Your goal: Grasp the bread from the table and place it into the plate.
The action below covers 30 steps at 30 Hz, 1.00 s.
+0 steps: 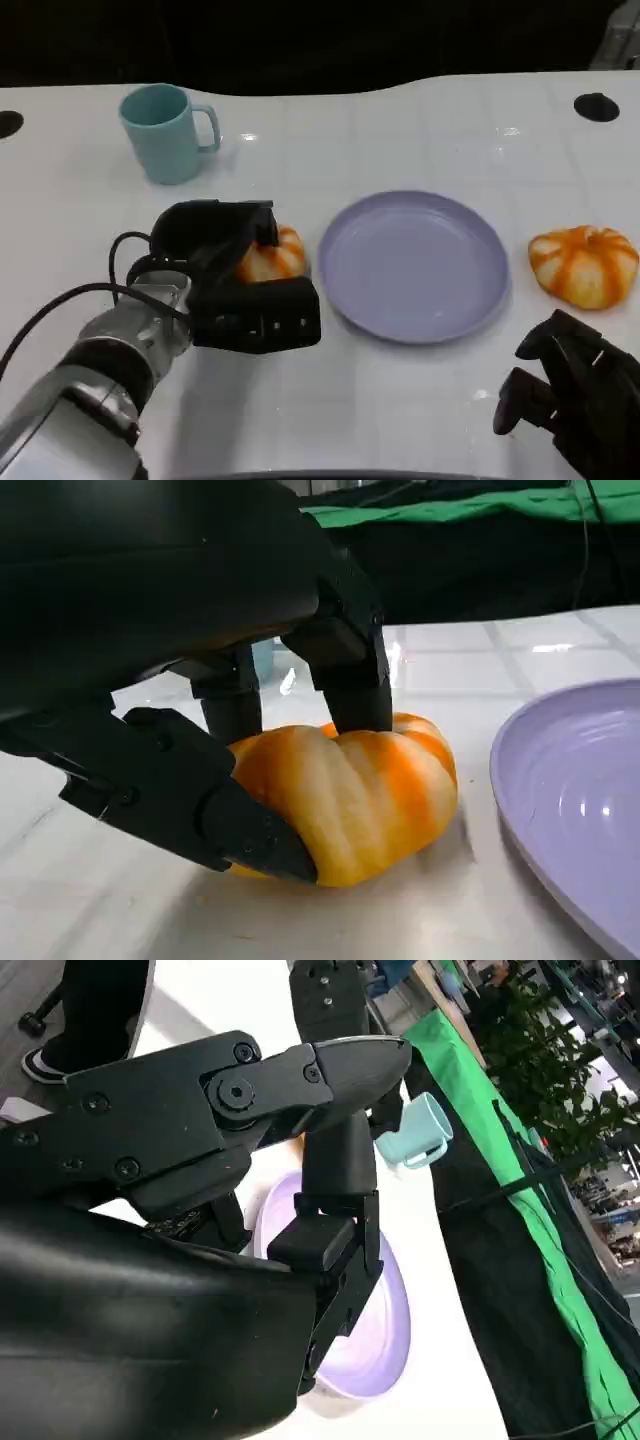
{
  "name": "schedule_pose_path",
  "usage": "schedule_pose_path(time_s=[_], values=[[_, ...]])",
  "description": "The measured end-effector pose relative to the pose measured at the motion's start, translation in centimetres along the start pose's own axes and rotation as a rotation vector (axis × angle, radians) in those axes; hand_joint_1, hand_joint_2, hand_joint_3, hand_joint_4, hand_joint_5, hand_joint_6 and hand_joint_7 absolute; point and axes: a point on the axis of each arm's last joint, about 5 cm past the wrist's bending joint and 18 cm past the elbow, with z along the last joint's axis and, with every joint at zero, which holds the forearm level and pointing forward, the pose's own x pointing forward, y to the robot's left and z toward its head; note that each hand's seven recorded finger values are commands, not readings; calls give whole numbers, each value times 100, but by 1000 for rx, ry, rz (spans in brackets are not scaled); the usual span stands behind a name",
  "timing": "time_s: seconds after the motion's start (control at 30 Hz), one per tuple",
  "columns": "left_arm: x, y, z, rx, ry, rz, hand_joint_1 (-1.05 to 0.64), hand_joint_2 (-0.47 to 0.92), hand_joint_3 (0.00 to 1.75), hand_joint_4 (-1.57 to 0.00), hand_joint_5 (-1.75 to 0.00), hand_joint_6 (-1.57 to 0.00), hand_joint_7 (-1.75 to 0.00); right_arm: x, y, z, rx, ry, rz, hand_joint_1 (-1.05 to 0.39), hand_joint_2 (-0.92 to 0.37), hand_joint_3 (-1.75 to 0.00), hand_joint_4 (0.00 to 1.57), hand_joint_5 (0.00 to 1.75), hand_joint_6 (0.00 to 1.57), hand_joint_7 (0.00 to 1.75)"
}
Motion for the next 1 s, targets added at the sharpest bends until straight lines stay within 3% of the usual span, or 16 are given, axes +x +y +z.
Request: schedule_pose_path(time_s=[0.03,0.1,0.23,0.37,0.43,0.47,0.53,0.6,0.67,0.77,0.8,0.87,1.0], values=[[-1,4,-8,2,0,18,-19,83,35,-88,-175,-62,-174,4,-2,-3,1,2,-1,-62,-92,-13,74,170,67,147],[-3,10,-19,3,-1,47,-18,71,58,-91,-175,-64,-175,11,-9,-13,3,7,-3,-62,-92,-14,75,170,67,147],[3,30,-20,-6,-11,94,-15,63,74,-90,-175,-61,-175,19,-10,-12,4,8,-2,-62,-92,-14,75,171,67,149],[77,115,52,-19,-13,143,-13,60,76,-88,-175,-58,-175,30,-17,-20,4,11,0,-63,-92,-13,75,171,67,149],[125,166,115,-48,-20,170,-18,60,77,-88,-175,-66,-149,31,-23,-25,5,13,-3,-63,-92,-13,76,171,68,149],[151,191,160,-70,-26,185,-17,60,75,-89,-175,-70,-147,32,-24,-26,6,14,-3,-62,-92,-13,76,171,68,150],[206,243,269,-101,-53,212,-18,60,72,-89,-175,-70,-153,35,-24,-26,6,14,-1,-62,-92,-13,76,171,67,150],[250,280,379,-116,-88,227,-16,59,72,-90,-175,-64,-170,39,-22,-24,5,12,2,-62,-92,-14,76,171,67,150],[278,294,476,-130,-116,231,-16,58,72,-90,-175,-62,-173,40,-23,-24,5,12,2,-61,-92,-14,76,171,67,150],[294,283,589,-149,-150,221,-16,57,73,-91,-175,-63,-170,40,-25,-26,6,12,3,-62,-92,-14,76,170,67,150],[295,276,609,-152,-157,214,-18,59,69,-92,-175,-67,-155,40,-25,-27,6,13,3,-62,-92,-14,76,170,67,151],[302,269,660,-149,-169,190,-20,63,65,-92,-175,-70,-149,39,-27,-28,6,13,2,-62,-92,-13,76,170,66,150],[351,307,853,-141,-214,135,-20,64,61,-93,-175,-66,-161,42,-25,-27,6,11,5,-62,-92,-13,77,170,67,150]])
